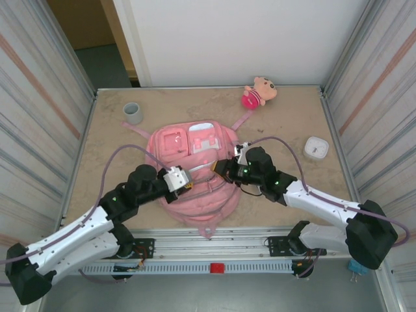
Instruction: Pack the student bag
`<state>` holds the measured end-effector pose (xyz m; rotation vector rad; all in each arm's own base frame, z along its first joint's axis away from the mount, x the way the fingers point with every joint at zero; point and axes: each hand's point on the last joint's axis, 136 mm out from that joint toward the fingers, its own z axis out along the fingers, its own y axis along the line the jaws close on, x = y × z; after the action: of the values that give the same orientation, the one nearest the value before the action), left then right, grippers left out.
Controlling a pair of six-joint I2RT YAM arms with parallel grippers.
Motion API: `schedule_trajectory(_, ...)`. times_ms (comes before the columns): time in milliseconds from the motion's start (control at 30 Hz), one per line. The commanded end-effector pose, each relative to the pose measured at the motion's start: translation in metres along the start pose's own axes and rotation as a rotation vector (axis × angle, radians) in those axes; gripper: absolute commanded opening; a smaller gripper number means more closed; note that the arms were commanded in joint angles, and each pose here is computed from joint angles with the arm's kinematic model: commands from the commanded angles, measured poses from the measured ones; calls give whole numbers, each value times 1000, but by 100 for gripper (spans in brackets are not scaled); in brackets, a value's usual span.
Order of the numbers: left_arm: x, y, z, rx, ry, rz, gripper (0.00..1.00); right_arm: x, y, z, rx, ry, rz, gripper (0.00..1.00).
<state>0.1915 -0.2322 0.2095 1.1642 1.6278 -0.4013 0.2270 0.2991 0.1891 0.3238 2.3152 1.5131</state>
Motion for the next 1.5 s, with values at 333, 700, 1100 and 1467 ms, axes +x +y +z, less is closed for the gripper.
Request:
schedule_trajectory(333,-26,4,-56,-287,63,-642,47,-9,46,-3,-105,-147,-69,3)
schedule_trajectory(700,-33,-45,7,-352,216,-777,51,-6,56,-9,-127,-159,-101,4)
schedule_trajectory(1100,-13,-48,41,-317,254,-1022,52,-4,68,-17,-162,-159,-125,5)
schedule_trajectory(1467,0,-61,58,-296,359,-1032,44,-1,74,-17,-169,-149,-139,5)
